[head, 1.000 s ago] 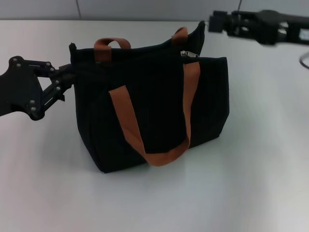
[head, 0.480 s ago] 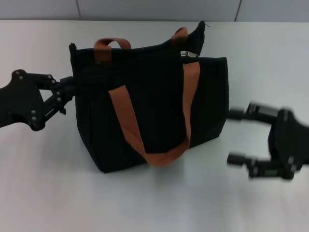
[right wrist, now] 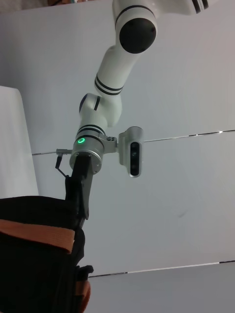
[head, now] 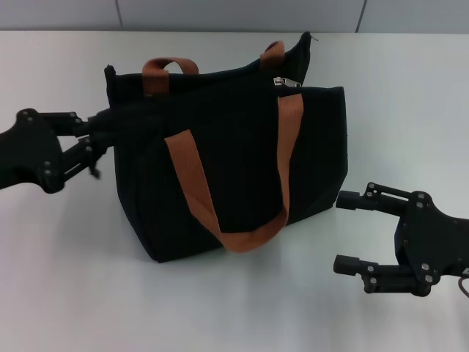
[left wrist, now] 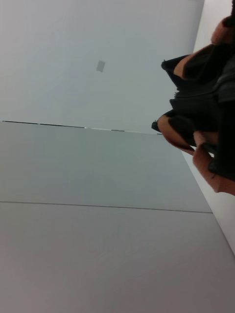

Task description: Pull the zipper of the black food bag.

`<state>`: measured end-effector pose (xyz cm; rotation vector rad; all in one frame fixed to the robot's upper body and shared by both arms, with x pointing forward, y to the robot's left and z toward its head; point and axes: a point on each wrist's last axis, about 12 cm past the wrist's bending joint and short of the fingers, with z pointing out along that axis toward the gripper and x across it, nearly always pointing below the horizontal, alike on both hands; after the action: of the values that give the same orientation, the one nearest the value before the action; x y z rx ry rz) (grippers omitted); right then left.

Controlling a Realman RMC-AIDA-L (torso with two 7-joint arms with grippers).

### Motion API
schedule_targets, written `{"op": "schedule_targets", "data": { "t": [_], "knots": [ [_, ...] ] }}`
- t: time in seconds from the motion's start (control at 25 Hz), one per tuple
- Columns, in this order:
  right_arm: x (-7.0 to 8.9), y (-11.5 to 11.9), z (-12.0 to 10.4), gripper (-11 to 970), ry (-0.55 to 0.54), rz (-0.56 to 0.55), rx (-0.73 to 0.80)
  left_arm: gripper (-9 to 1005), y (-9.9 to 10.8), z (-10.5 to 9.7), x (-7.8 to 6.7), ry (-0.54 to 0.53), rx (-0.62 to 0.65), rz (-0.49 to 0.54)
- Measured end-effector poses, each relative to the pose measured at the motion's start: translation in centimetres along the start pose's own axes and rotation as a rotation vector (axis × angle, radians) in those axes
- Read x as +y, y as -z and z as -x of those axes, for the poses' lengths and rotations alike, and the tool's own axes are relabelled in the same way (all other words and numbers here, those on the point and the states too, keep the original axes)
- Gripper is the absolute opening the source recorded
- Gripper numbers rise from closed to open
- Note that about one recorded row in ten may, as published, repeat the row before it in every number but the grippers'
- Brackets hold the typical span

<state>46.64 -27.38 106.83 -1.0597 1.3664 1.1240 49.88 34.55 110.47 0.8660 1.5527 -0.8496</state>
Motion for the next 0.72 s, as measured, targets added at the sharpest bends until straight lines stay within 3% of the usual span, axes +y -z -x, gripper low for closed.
{"op": "schedule_targets", "data": {
  "t": [0.16, 0.36, 0.44, 0.6, 0.72],
  "knots": [
    [-0.2, -0.2, -0.1, 814, -0.001, -0.007, 0.008, 177, 1.0, 1.4, 0.7, 0.041, 0.007, -0.038],
    [-0.4, -0.4, -0.3, 814, 0.0, -0.022, 0.022, 409, 2.0, 3.6, 1.7, 0.076, -0.024, -0.055],
    [-0.5, -0.4, -0.3, 814, 0.0, -0.029, 0.024, 452, 2.1, 4.3, 1.5, 0.074, -0.062, -0.085],
    [-0.8, -0.6, -0.3, 814, 0.003, -0.042, 0.033, 538, 0.8, 4.9, 0.7, 0.067, -0.12, -0.184],
    [-1.1, -0.8, -0.3, 814, 0.006, -0.049, 0.041, 603, -1.4, 4.5, -0.5, 0.063, -0.142, -0.264]
  ]
}}
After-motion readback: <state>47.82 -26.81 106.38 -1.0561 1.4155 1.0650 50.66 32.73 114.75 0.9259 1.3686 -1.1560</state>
